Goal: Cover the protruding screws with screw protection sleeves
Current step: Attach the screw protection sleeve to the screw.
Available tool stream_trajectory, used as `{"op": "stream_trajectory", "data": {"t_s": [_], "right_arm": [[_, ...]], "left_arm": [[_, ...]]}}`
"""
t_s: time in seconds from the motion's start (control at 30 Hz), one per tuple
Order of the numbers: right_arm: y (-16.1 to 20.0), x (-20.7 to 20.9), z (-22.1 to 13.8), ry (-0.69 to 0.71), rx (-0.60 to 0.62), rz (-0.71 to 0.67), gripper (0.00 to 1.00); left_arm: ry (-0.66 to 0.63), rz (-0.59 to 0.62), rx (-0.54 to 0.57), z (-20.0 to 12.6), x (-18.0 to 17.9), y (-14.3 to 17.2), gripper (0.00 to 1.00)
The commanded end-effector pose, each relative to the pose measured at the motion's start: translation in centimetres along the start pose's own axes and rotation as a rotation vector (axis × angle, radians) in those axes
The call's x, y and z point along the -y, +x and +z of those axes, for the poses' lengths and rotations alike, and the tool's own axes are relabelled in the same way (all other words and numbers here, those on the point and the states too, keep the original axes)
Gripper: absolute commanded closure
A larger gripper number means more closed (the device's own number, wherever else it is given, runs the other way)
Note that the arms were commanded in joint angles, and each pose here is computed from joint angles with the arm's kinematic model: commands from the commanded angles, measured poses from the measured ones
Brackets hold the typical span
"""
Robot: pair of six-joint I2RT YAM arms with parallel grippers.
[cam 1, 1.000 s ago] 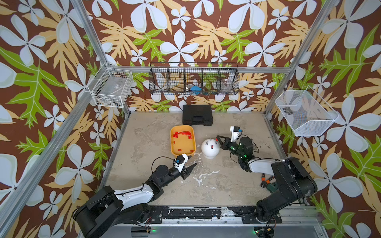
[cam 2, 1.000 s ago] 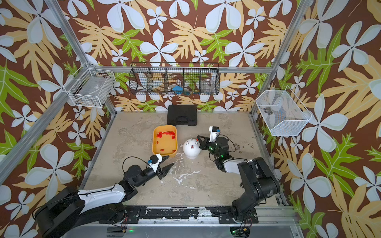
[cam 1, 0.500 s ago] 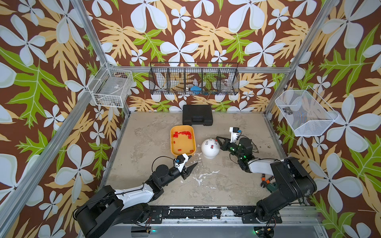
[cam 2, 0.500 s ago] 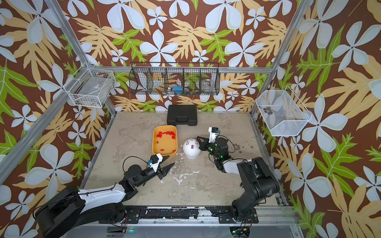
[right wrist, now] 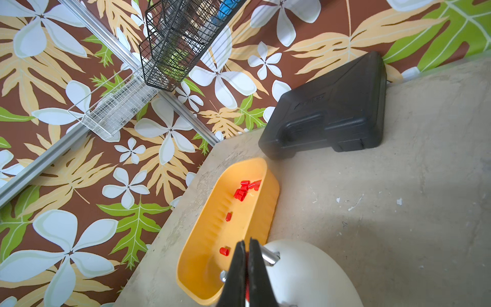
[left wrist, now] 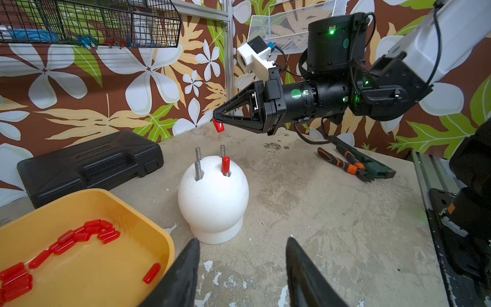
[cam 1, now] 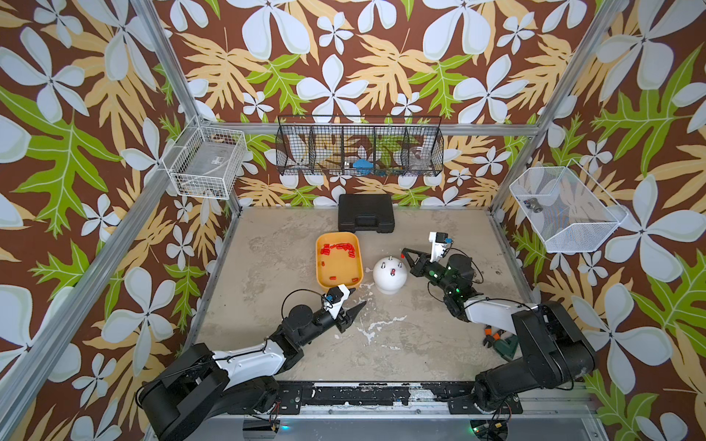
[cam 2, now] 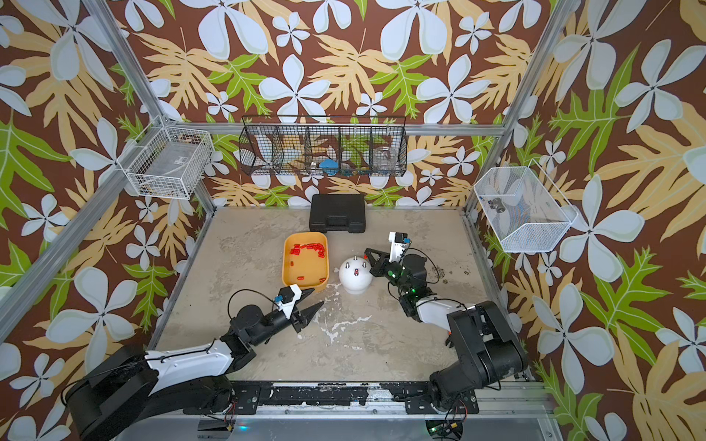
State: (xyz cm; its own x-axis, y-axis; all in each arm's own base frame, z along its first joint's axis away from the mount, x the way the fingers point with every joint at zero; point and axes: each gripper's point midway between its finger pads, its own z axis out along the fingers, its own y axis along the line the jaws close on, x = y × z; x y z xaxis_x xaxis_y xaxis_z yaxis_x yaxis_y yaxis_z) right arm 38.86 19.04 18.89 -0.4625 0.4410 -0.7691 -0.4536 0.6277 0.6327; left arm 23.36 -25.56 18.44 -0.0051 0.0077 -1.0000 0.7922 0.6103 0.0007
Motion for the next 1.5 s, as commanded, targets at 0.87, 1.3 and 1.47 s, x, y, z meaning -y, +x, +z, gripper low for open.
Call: {"op": "stream_trajectory", "data": {"t_s": [0.87, 1.3, 1.47], "right_arm": [[2.0, 1.4, 0.3, 0.057, -0.029, -0.045, 1.0], [2.6, 1.0, -0.3, 0.075, -0.035, -0.089, 1.0], [2.8, 0.9, -0.8, 0.096, -0.027, -0.116, 1.0]], "left_arm": [[0.015, 0.0, 0.011, -0.1, 0.2, -0.5, 0.47], [0.017, 0.0, 0.012, -0.1, 0.3, -0.6, 0.47], [0.015, 0.0, 0.011, -0.1, 0.2, -0.5, 0.47]]}}
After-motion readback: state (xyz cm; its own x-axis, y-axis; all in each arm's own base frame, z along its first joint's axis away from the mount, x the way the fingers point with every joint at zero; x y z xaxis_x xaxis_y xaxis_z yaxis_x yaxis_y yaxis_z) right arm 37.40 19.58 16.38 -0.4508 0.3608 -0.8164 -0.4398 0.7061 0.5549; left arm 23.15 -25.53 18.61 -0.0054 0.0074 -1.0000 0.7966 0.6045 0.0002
